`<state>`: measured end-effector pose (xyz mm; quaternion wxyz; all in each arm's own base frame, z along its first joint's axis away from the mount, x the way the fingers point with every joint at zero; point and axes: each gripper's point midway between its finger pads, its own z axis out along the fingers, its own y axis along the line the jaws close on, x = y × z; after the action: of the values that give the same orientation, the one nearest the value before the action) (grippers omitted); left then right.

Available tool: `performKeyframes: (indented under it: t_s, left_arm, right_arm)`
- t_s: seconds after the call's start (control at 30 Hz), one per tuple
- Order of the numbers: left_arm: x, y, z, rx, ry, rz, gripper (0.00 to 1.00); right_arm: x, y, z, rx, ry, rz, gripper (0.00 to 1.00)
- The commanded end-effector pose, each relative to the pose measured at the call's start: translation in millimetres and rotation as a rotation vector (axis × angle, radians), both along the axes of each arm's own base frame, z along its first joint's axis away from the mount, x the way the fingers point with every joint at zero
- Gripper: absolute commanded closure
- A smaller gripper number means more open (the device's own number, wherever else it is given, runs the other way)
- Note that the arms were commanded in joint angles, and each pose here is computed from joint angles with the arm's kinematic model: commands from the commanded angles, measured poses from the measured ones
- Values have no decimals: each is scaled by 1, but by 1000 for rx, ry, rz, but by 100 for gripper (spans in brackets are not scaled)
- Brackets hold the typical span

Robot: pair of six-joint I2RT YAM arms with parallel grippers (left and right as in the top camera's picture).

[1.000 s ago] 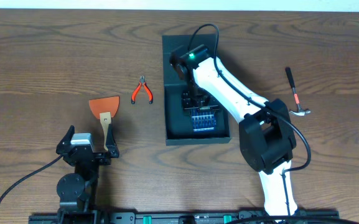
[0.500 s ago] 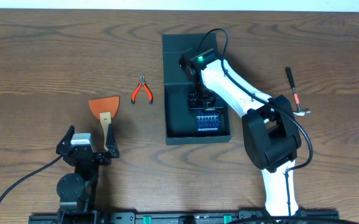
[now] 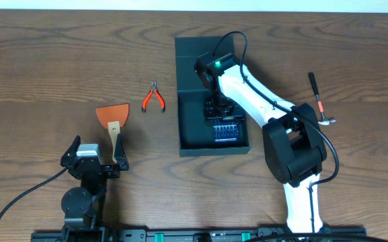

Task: Pack container
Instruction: 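Lower the case into the box and open the right gripper, then raise the right gripper and move it right toward the hammer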

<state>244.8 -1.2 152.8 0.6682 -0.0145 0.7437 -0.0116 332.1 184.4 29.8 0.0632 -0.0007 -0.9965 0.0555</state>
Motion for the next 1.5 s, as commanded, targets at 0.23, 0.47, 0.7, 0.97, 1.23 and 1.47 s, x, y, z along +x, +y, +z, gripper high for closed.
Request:
performKeyframes:
  t_s: [0.23, 0.47, 0.7, 0.97, 1.23, 1.47]
  left_arm:
    - [-1, 2, -17, 15, 53, 6, 1]
    - [-1, 2, -17, 15, 53, 6, 1]
    - [-1, 2, -17, 15, 54, 6, 1]
    - [-1, 2, -17, 15, 54, 6, 1]
    - [-1, 2, -17, 15, 53, 6, 2]
    - [-1, 2, -17, 15, 53, 6, 1]
  right_arm:
    - [-3, -1, 1, 14, 13, 19, 22]
    - [-4, -1, 1, 13, 17, 19, 19]
    - [-3, 1, 4, 28, 14, 20, 20]
    - [21, 12, 47, 74, -84, 42, 20]
    - [52, 1, 117, 71, -221, 34, 18]
    - [71, -66, 162, -1, -272, -18, 12]
